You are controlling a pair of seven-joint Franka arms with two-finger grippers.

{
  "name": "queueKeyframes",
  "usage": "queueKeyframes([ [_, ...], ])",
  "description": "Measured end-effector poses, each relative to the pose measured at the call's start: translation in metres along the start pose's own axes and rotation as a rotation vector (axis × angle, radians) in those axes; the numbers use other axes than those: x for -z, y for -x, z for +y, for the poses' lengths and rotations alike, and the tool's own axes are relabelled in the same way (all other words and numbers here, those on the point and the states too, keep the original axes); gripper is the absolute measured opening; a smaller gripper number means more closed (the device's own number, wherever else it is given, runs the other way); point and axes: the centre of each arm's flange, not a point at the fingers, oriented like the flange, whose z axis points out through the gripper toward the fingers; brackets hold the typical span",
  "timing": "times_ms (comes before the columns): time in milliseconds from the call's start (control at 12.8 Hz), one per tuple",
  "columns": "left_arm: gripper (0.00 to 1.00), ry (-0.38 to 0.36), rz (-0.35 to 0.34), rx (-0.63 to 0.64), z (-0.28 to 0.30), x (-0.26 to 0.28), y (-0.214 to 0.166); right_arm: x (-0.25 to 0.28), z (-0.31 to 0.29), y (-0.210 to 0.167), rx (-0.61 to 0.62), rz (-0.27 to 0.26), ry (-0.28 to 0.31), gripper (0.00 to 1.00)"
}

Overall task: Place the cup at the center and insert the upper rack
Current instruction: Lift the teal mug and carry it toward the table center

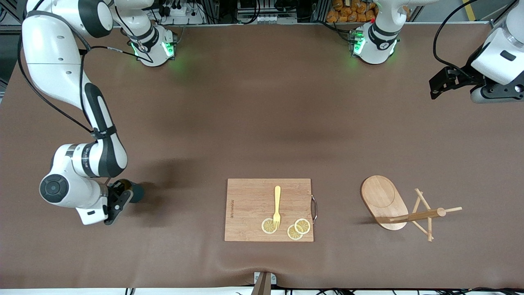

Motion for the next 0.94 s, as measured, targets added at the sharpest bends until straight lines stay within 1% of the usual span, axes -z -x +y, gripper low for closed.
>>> queueKeyframes([
  [78, 1.00, 0.000, 0.000, 0.000, 0.000, 0.000, 0.000, 0.005, -0.005, -0.012, 0.030, 0.015, -0.003, 0.04],
  [312, 1.00, 0.000, 0.000, 0.001, 0.000, 0.000, 0.000, 0.039, -0.030, -0.062, 0.138, 0.086, 0.009, 0.04],
  [624, 1.00, 0.000, -0.002, 0.003, -0.002, -0.001, 0.000, 0.088, -0.098, -0.164, 0.301, 0.231, 0.016, 0.04],
  [702, 1.00, 0.000, -0.005, 0.003, -0.002, -0.002, -0.001, 0.095, -0.121, -0.191, 0.325, 0.260, 0.030, 0.04],
  [780, 1.00, -0.001, -0.008, 0.003, -0.002, -0.004, -0.002, 0.099, -0.146, -0.218, 0.328, 0.275, 0.034, 0.04],
  [936, 1.00, -0.001, -0.014, 0.005, -0.003, -0.005, -0.002, 0.102, -0.204, -0.267, 0.344, 0.283, 0.024, 0.04],
])
